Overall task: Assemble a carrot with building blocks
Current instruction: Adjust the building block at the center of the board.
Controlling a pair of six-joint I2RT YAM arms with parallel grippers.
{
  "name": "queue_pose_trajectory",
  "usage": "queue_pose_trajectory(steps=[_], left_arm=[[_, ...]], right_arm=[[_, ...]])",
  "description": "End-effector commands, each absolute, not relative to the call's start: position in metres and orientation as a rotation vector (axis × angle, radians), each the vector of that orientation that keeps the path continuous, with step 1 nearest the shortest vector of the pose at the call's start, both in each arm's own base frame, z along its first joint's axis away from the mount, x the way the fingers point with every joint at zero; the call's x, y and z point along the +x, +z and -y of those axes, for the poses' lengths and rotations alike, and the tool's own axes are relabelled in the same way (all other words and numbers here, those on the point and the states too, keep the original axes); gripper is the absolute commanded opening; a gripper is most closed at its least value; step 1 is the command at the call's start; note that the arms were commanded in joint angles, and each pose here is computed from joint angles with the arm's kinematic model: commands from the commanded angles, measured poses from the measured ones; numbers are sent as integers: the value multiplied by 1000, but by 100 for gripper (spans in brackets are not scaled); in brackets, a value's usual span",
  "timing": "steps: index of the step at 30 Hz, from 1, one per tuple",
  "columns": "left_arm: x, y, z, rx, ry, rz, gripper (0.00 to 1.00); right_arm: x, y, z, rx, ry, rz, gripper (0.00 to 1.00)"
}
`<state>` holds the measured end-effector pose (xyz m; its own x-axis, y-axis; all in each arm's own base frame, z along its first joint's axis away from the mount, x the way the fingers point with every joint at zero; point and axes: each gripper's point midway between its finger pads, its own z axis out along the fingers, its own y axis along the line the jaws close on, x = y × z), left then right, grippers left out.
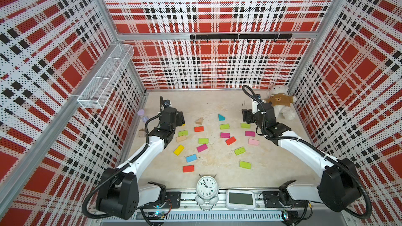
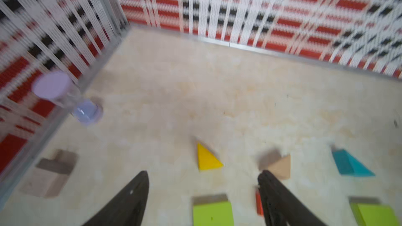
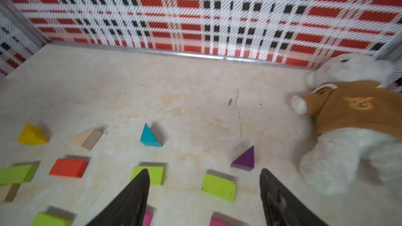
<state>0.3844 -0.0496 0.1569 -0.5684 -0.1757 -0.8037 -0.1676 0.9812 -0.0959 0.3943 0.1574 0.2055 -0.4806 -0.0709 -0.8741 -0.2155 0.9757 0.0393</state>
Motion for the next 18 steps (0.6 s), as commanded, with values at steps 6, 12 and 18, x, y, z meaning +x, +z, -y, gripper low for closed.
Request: queue_pose_trajectory(steps=[6, 12, 18], left_arm=[[361, 86, 64, -285, -98, -2477, 86], [369, 67, 73, -230, -121, -2548, 79], [373, 54, 77, -226, -127, -2599, 79]], right_arm=[[390, 184, -213, -230, 420, -2167, 82], [391, 180, -225, -246, 443, -2182, 83], [392, 177, -229, -247, 442, -2191, 84]])
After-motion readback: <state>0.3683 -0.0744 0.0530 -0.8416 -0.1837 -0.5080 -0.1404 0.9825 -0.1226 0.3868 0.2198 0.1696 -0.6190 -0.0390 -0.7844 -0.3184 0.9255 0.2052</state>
